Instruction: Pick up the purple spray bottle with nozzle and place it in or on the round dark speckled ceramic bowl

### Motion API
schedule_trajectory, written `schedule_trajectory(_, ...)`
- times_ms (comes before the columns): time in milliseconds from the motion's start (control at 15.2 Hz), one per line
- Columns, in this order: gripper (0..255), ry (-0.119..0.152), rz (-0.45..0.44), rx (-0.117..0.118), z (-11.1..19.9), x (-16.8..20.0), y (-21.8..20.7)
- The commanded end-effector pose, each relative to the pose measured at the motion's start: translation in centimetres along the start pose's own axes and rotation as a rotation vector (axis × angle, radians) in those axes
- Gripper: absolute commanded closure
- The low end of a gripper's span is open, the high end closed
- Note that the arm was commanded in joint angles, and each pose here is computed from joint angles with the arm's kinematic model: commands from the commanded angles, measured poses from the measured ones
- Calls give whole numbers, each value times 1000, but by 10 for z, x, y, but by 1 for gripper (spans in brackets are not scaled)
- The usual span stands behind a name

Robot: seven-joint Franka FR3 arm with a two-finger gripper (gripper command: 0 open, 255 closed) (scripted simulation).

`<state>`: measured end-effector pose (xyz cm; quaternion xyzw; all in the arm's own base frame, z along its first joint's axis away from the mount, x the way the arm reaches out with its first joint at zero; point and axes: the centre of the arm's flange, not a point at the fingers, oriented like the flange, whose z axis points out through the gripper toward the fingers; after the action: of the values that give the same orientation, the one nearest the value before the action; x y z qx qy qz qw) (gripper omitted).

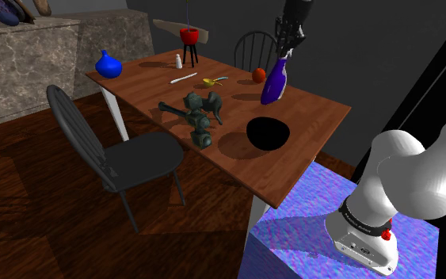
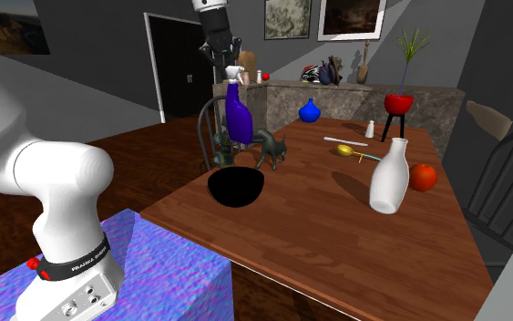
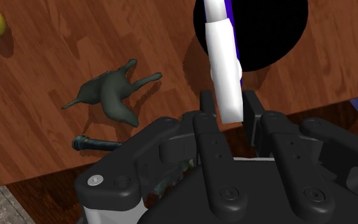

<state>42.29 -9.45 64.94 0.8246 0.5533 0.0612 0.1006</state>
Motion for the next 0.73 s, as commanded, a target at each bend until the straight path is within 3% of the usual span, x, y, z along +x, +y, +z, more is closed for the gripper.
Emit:
schedule_trajectory(0,255,0,0,-1,11,0,-2)
schedule_trajectory(660,255,0,0,-1,62,0,-14)
